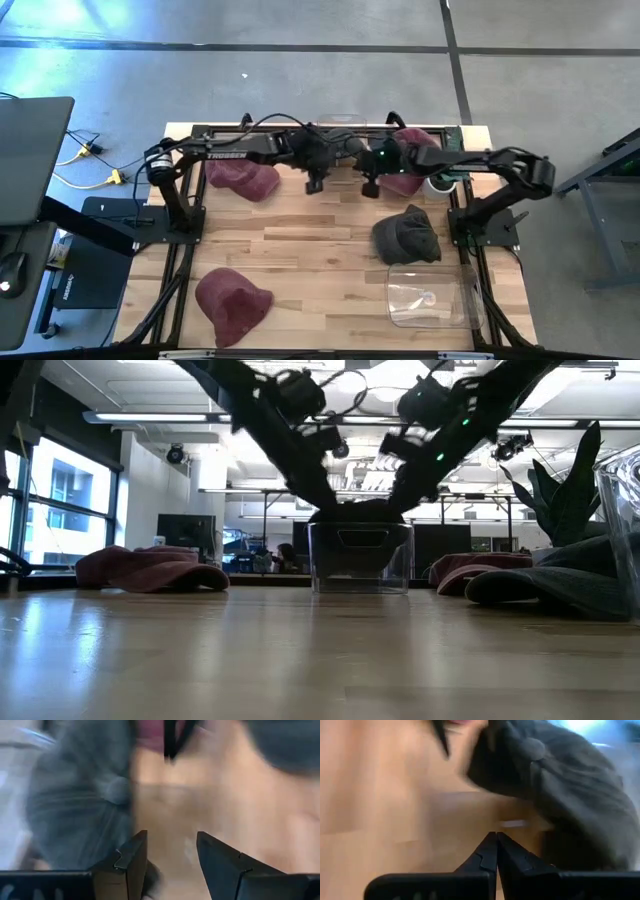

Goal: Pick & Place hat
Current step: Put the left black cap into the top transparent bin

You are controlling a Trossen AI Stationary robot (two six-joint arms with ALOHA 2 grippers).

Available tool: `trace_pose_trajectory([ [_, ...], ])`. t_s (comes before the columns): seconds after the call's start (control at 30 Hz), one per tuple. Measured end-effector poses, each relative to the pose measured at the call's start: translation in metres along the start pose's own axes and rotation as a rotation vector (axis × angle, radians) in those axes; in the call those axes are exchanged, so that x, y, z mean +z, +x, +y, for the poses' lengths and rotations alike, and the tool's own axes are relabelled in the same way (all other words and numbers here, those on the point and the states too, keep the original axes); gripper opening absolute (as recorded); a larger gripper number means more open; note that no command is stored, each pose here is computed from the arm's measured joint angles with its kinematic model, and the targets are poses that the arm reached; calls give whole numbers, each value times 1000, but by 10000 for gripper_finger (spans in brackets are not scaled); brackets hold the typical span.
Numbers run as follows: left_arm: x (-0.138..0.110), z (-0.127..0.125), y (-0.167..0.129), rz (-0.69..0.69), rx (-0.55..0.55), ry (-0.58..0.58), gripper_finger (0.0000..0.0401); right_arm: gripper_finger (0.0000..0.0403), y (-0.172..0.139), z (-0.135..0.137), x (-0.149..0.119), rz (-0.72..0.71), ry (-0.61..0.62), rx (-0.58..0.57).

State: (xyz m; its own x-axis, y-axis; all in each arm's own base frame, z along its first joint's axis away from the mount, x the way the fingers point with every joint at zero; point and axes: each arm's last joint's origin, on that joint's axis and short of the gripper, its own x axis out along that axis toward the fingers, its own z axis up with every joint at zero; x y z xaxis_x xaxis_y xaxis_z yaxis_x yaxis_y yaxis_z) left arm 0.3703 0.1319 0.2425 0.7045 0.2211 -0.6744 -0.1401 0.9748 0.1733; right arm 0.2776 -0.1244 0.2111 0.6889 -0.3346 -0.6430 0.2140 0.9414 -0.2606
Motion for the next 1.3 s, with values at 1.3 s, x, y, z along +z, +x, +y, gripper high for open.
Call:
trace_pose_trajectory([
  [1.3, -26, 147, -29, -213, 364, -425, 163, 45, -7, -103, -1, -245, 265, -151],
])
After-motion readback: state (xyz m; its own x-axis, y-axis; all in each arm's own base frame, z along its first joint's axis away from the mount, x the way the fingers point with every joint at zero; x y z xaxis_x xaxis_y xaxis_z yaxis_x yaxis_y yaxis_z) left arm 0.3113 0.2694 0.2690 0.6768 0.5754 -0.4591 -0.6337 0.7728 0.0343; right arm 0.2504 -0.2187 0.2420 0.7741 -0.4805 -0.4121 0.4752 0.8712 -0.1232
